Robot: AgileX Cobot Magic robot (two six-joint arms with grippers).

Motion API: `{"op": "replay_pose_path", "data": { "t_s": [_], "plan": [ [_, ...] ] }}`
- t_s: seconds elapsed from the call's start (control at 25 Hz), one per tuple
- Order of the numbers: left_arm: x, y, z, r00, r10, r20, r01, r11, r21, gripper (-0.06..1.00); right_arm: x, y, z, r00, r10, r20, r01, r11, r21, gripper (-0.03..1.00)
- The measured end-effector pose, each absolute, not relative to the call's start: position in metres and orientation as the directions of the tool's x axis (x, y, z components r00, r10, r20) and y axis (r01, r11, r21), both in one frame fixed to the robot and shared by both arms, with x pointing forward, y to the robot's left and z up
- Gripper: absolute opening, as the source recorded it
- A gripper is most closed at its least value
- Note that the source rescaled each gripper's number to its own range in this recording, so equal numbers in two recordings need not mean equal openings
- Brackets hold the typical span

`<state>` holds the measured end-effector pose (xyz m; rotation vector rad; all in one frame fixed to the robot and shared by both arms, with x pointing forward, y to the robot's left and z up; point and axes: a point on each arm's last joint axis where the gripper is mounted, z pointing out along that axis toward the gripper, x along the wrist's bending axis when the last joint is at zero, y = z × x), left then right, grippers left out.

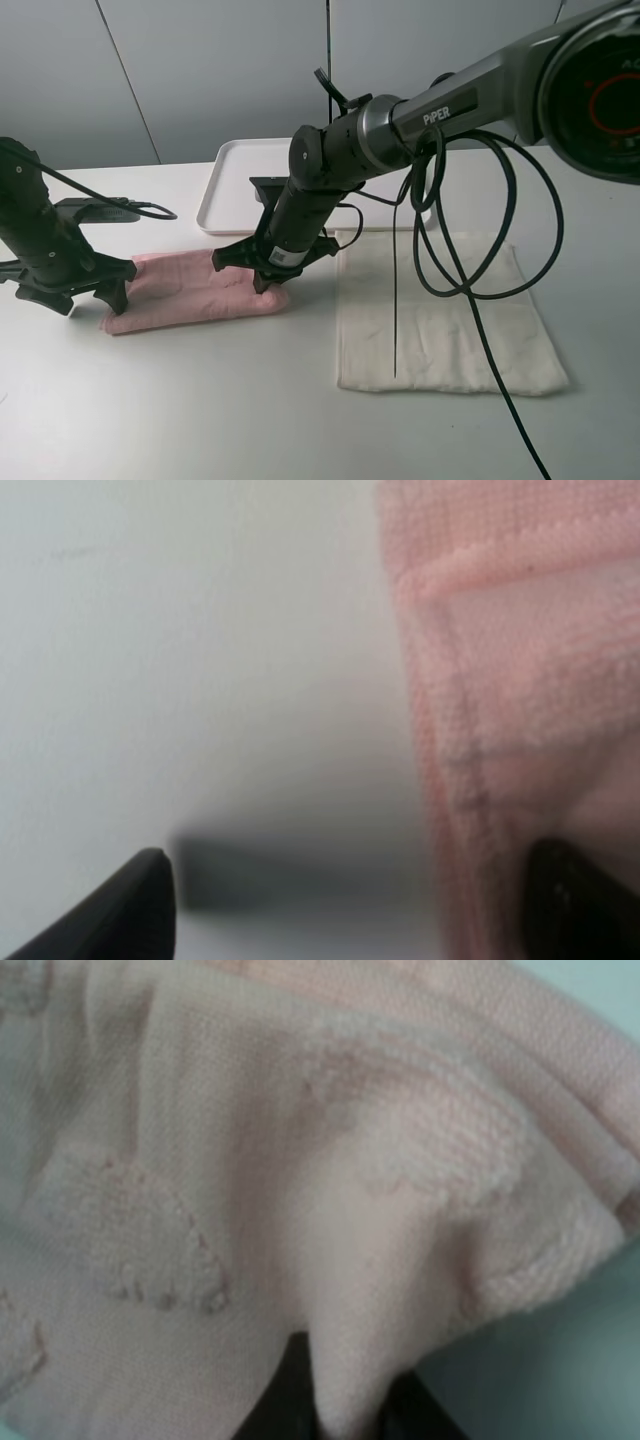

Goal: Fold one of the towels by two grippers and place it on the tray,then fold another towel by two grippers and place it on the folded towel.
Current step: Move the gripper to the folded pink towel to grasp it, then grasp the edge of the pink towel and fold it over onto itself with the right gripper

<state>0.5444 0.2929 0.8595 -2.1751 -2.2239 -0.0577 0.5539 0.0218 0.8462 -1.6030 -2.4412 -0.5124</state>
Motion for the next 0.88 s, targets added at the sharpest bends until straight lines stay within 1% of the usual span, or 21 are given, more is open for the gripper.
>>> {"op": "replay_pose_path", "data": {
  "t_s": [0.28, 0.44, 0.56, 0.76, 0.88],
  "plan": [
    [0.545, 0.293, 0.86, -0.022, 0.999, 0.047, 1.0, 0.021, 0.008, 0.9, 0.554, 0.022, 0.847, -0.412, 0.85, 0.33, 0.911, 0.371, 0.18, 0.04],
    [0.545, 0.293, 0.86, -0.021, 0.999, 0.046, 1.0, 0.021, 0.009, 0.9, 0.552, 0.022, 0.852, -0.44, 0.839, 0.321, 0.898, 0.407, 0.166, 0.04],
    [0.545, 0.293, 0.86, -0.019, 0.999, 0.046, 1.0, 0.019, 0.009, 0.9, 0.55, 0.023, 0.868, -0.461, 0.826, 0.323, 0.887, 0.424, 0.182, 0.04],
    [0.545, 0.293, 0.86, -0.021, 0.999, 0.045, 1.0, 0.021, 0.01, 0.9, 0.549, 0.023, 0.908, -0.49, 0.802, 0.341, 0.869, 0.422, 0.256, 0.04],
    [0.545, 0.293, 0.86, -0.021, 0.999, 0.045, 1.0, 0.021, 0.01, 0.9, 0.547, 0.025, 0.917, -0.474, 0.795, 0.378, 0.879, 0.401, 0.259, 0.04]
  ]
}}
